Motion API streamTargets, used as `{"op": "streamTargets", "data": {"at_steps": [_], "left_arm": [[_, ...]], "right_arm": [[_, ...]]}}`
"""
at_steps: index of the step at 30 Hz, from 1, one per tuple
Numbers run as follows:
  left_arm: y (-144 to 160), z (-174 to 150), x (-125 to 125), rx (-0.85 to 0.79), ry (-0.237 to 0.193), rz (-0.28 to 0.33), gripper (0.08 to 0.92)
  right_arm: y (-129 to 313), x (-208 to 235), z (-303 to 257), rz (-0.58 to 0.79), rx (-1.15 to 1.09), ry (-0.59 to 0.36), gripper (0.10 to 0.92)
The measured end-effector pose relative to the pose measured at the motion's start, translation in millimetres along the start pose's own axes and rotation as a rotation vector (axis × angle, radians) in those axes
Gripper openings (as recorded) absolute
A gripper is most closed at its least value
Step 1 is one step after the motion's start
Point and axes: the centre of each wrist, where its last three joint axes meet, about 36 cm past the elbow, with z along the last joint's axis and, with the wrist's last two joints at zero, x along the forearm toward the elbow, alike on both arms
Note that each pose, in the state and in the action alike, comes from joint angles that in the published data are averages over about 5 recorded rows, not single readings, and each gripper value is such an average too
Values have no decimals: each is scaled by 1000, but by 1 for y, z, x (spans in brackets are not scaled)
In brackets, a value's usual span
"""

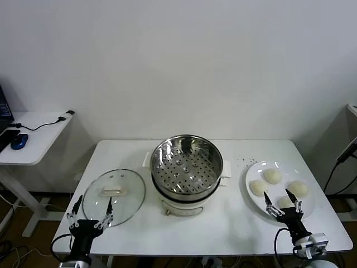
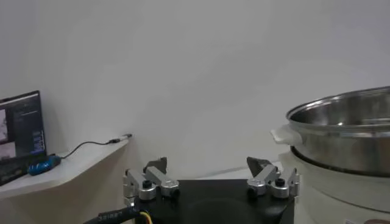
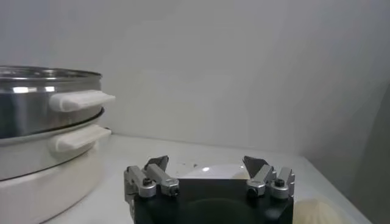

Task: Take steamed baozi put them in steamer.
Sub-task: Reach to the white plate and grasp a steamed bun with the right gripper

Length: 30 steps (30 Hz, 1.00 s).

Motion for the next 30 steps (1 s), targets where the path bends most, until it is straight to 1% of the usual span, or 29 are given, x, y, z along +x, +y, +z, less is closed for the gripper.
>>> {"op": "streamTargets", "data": {"at_steps": [2,5,13,18,24,30], "left_arm": [[0,0,0,-1,1,0,823],[1,1,0,-3,1,-1,823],[1,3,0,-6,1,-1,823],[2,6,-1,-8,6,-2,823],[2,9,-3,-8,10,-6,823],[3,12,-5,-9,18,-8,823]], "right_arm": [[-7,-4,-3,-28,34,17,823],[-29,-14,-14,-113,141,76,823],[-103,-46,-57,-329,458,273,823],[-144,-75,-95,-445,649,377,823],[-177,-112,-133,-583,836,497,823],[-199,-145,-156,-686,951,617,823]]}}
